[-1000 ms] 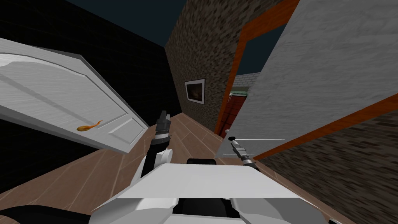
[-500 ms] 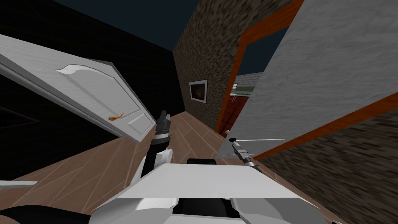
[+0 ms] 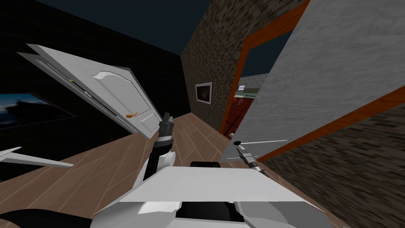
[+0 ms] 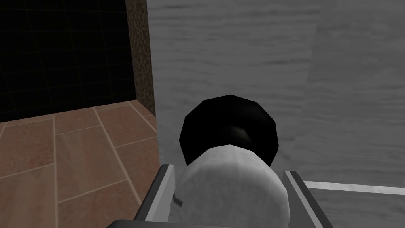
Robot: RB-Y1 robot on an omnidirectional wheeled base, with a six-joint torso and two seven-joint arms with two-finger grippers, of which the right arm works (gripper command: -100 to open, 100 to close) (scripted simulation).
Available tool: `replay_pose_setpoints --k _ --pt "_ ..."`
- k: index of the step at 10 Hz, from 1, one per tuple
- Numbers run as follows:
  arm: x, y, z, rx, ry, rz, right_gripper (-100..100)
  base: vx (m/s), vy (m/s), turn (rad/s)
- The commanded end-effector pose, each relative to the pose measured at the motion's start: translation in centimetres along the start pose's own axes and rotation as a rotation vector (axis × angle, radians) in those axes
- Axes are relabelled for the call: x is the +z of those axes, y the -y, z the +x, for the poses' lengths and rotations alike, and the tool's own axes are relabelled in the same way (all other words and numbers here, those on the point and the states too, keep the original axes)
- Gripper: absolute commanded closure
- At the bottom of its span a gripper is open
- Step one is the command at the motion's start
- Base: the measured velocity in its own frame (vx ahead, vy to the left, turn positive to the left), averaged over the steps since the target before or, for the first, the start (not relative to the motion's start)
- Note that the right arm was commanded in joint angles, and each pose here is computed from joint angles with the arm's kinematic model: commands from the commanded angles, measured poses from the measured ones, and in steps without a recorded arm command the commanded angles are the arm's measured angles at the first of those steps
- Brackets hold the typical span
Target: Pull the door open
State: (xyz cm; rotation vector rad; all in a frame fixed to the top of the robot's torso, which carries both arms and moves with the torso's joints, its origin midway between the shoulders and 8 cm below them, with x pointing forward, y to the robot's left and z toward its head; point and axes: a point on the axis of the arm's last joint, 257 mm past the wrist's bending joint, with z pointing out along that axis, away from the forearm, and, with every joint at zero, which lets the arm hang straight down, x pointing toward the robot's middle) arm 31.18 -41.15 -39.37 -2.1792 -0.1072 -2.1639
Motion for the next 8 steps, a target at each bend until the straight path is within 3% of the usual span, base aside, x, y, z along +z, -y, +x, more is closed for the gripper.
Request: replay_pose_setpoints --k 1,8 --pt "-0.11 0.1 0.0 0.001 -0.003 0.005 100 -0.177 -0.054 0.129" --pt "-1.14 0.0 0.2 0.001 -0.006 0.032 100 -0.199 -0.084 0.159"
